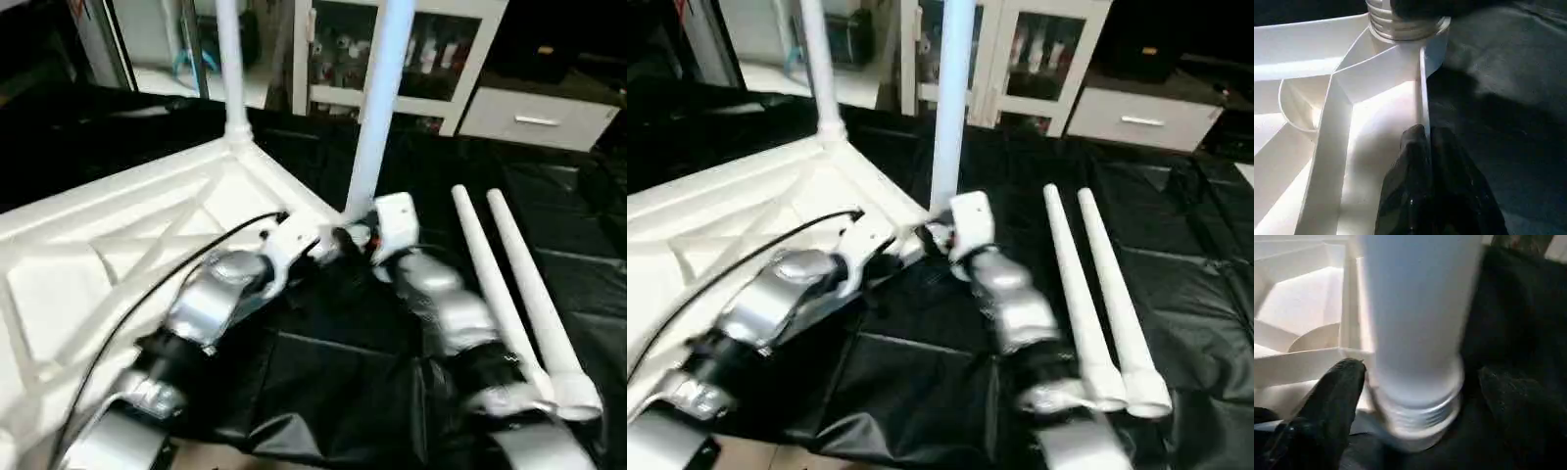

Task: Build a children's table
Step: Rotate leg to tighten

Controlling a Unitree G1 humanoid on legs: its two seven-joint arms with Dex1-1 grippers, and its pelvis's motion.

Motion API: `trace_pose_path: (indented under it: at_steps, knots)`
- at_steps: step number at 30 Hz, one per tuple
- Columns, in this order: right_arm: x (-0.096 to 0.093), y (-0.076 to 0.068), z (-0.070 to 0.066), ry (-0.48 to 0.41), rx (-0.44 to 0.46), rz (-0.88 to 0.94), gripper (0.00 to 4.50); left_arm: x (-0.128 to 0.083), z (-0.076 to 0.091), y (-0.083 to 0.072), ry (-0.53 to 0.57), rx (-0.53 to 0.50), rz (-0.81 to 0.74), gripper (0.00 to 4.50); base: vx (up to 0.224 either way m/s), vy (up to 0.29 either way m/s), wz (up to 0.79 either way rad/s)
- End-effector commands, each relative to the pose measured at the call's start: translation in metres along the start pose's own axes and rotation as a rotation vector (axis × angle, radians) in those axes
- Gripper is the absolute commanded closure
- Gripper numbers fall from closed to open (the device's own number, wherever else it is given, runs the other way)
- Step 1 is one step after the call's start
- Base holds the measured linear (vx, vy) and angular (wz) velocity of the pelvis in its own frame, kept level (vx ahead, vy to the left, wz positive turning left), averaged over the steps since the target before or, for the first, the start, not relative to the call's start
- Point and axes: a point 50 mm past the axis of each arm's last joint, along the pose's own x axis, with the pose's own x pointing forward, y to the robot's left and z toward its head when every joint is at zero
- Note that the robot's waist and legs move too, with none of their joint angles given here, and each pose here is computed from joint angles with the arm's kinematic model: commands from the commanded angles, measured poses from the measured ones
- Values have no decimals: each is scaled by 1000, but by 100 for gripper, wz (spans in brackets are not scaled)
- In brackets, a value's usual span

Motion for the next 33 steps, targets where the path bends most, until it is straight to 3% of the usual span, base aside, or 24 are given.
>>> trace_pose_path:
  at_steps: [1, 6, 8, 13, 24, 33]
  knots:
    - [-10, -10, 7, -7, -12, 47, 2, 0, -16, -10, 59, -3, -82, 450, 0, 0, 0]
    - [-34, -17, 10, 57, -64, 279, 2, -12, -17, -19, 17, 76, -248, 450, 0, 0, 0]
    - [-48, -19, 8, 96, -95, 408, 2, -22, -16, -29, -15, 113, -390, 450, 0, 0, 0]
    - [-62, -19, 1, 176, -130, 529, 2, -28, -13, -32, -23, 105, -448, 450, 0, 0, 0]
    - [-65, -9, -11, 272, -163, 623, 2, -32, -15, -31, -7, 108, -463, 450, 0, 0, 0]
    - [-62, -10, -9, 263, -163, 606, 58, -33, -16, -30, 0, 100, -462, 450, 0, 0, 0]
